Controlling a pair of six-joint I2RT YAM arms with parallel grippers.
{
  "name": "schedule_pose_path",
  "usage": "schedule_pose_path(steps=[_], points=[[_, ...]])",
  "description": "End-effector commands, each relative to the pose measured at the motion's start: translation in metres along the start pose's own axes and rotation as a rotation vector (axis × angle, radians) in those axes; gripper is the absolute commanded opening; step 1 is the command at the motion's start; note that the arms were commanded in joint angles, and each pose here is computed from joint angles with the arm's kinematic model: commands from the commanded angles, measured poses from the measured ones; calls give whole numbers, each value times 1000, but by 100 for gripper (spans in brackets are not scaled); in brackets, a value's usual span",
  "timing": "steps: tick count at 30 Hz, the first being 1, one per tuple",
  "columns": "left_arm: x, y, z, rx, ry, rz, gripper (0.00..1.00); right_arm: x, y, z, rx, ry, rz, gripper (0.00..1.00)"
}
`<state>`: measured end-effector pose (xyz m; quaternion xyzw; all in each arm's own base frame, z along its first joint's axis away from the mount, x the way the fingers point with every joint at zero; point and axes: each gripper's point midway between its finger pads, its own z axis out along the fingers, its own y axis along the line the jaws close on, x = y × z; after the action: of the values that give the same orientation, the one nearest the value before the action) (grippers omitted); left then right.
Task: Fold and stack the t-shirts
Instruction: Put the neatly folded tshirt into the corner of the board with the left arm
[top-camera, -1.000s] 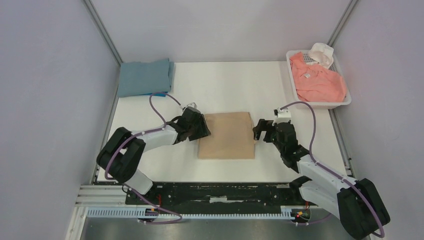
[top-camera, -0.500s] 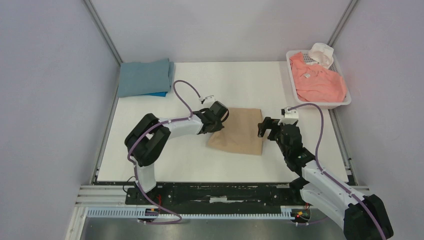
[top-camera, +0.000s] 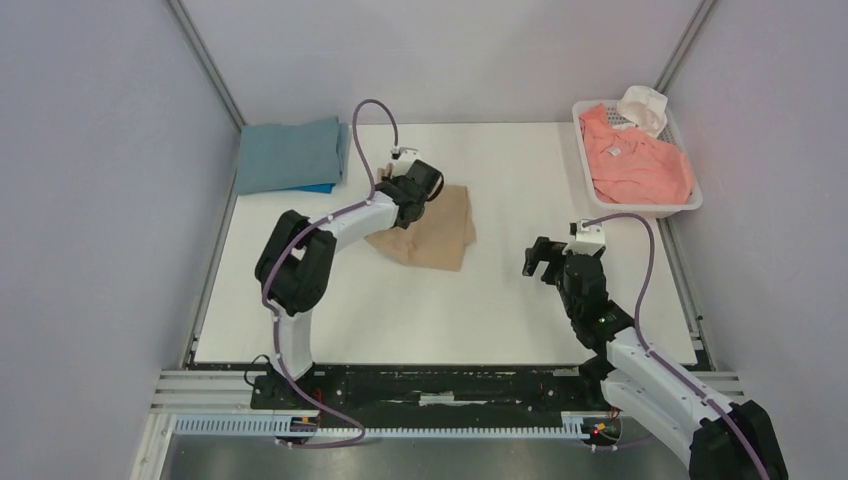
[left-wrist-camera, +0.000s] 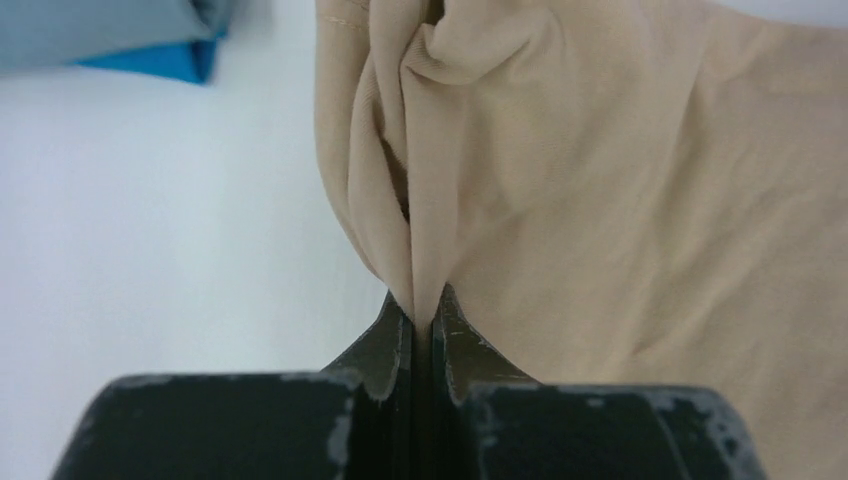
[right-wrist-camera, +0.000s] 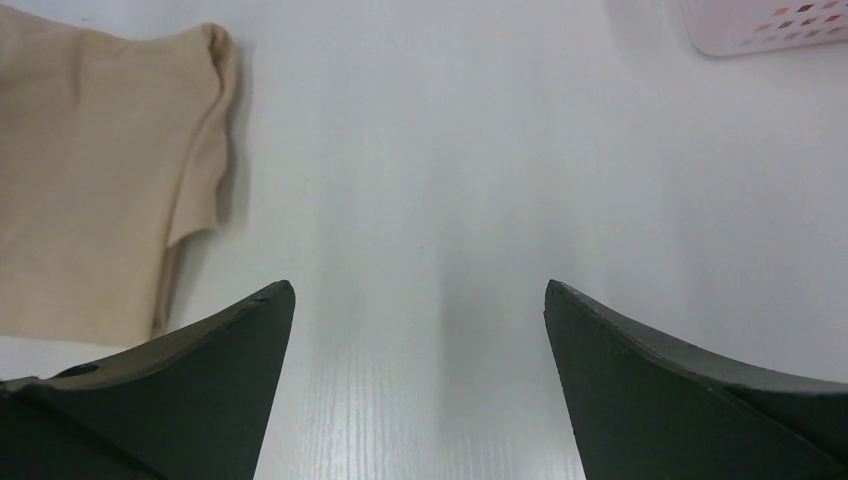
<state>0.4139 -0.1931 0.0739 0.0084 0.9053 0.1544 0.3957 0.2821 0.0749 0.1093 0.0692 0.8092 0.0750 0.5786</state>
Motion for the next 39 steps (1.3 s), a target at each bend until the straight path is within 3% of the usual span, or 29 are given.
schedule_pose_path(steps=[1, 4, 7, 10, 15, 30, 34, 39], points=[[-87, 61, 4, -110, -174, 27, 2, -5, -9, 3, 57, -23, -11, 98], [-112, 81, 16, -104, -236, 54, 2, -2, -11, 6, 76, -6, -25, 98], [-139, 112, 22, -226, -310, 147, 2, 3, -15, 9, 99, 16, -42, 98], [-156, 132, 33, -254, -313, 228, 2, 5, -19, 12, 131, 28, -45, 98], [-186, 174, 38, -263, -337, 168, 2, 8, -21, 15, 155, 54, -56, 98], [-281, 240, -13, -339, -486, 49, 2, -7, -42, 8, 277, 6, -61, 98], [-291, 247, -22, -313, -513, -6, 2, -9, -45, 6, 293, -8, -57, 98], [-284, 242, 3, -233, -488, -61, 2, -8, -47, 7, 304, -4, -58, 98]])
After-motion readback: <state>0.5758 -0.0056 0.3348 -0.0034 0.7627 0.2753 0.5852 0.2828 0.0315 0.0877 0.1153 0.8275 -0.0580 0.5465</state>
